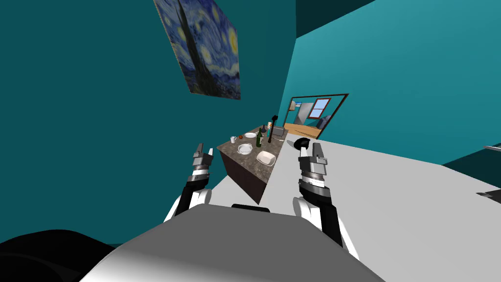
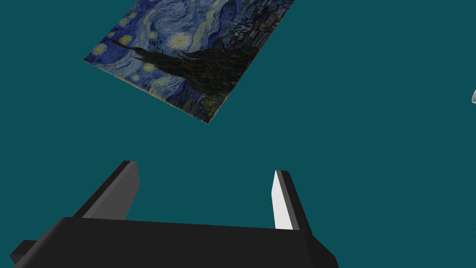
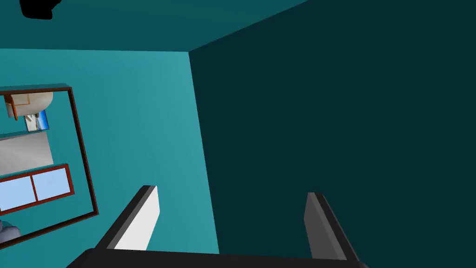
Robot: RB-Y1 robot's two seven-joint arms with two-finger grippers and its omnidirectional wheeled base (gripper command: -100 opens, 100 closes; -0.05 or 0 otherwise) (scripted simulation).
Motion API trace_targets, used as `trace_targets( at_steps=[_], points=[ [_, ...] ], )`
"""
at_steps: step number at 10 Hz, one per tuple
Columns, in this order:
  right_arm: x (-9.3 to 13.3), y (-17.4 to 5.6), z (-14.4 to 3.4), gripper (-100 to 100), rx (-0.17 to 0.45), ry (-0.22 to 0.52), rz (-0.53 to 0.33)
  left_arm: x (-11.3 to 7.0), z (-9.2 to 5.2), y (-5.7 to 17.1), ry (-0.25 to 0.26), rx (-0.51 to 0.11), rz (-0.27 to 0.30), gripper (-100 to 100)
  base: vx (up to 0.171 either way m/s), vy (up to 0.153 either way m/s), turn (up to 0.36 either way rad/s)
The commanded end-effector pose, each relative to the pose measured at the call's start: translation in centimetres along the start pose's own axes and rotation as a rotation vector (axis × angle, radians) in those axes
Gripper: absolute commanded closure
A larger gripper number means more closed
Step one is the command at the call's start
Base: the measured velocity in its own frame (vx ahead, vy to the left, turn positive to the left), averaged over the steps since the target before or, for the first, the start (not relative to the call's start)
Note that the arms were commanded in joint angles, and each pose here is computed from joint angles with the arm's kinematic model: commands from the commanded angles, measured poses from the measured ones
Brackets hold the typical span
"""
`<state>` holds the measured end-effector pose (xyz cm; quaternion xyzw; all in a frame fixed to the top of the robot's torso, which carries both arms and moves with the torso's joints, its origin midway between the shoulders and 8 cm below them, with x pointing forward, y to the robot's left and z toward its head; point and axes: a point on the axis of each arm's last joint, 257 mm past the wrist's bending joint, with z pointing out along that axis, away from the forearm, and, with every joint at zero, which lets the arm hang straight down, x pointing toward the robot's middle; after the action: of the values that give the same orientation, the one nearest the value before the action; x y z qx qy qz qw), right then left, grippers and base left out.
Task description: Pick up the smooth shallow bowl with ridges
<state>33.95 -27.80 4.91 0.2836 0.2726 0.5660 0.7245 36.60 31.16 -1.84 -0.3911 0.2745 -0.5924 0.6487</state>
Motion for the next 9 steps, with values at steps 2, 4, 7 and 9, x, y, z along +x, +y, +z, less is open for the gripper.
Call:
trace_targets(
  at_steps=[2, 4, 7, 9],
  points=[
    [0.2, -0.8, -0.6, -100, 0.026, 0.061, -0.079, 0.0, 0.0, 0.0, 0.000, 0.000, 0.000, 0, -0.007, 0.038, 0.083],
    [-0.2, -1.9, -1.5, -100, 0.065, 0.113, -0.176, 0.0, 0.0, 0.0, 0.000, 0.000, 0.000, 0, -0.027, 0.079, 0.112],
    [-1.6, -4.2, -3.4, -100, 0.146, 0.183, -0.361, 0.0, 0.0, 0.0, 0.000, 0.000, 0.000, 0, -0.023, 0.121, 0.160],
    [-3.2, -5.9, -5.1, -100, 0.214, 0.229, -0.502, 0.0, 0.0, 0.0, 0.000, 0.000, 0.000, 0, -0.041, 0.153, 0.215]
  ],
)
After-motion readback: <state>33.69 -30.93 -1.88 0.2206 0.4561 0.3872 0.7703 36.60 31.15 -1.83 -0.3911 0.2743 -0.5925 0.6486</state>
